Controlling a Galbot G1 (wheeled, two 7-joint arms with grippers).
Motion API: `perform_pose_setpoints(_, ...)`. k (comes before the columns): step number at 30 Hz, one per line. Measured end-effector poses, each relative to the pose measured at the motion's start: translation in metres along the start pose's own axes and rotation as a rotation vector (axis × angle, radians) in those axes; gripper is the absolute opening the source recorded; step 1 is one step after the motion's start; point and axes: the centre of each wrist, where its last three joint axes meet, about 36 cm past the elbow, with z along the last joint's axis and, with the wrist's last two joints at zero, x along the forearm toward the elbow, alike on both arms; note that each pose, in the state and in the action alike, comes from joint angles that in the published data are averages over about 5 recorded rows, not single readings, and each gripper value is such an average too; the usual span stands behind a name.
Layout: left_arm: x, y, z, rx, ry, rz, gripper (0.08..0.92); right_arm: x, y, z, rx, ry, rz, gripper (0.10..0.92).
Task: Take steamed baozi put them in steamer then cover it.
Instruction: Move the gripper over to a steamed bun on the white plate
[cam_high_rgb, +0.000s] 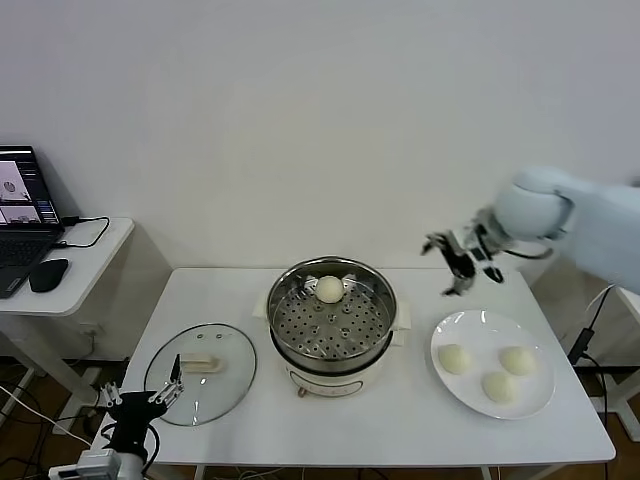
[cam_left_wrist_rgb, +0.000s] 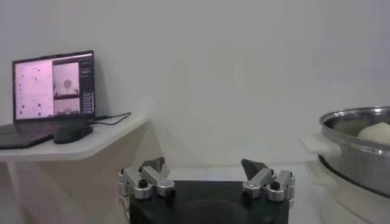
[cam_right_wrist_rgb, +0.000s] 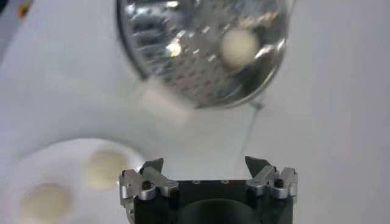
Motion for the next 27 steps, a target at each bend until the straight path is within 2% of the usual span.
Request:
perform_pose_setpoints(14, -0.004, -0.002, -0.002, -0.015, 0.023, 0.015, 0.823, -0.082, 0.075, 0.04, -0.129, 0.027, -0.111, 0.822)
perform_pose_setpoints(27, -0.001, -0.004, 0.0, -0.016, 0.035, 0.009, 0.823, -0.138, 0.082, 0.059, -0.17, 0.063, -0.115, 0.823)
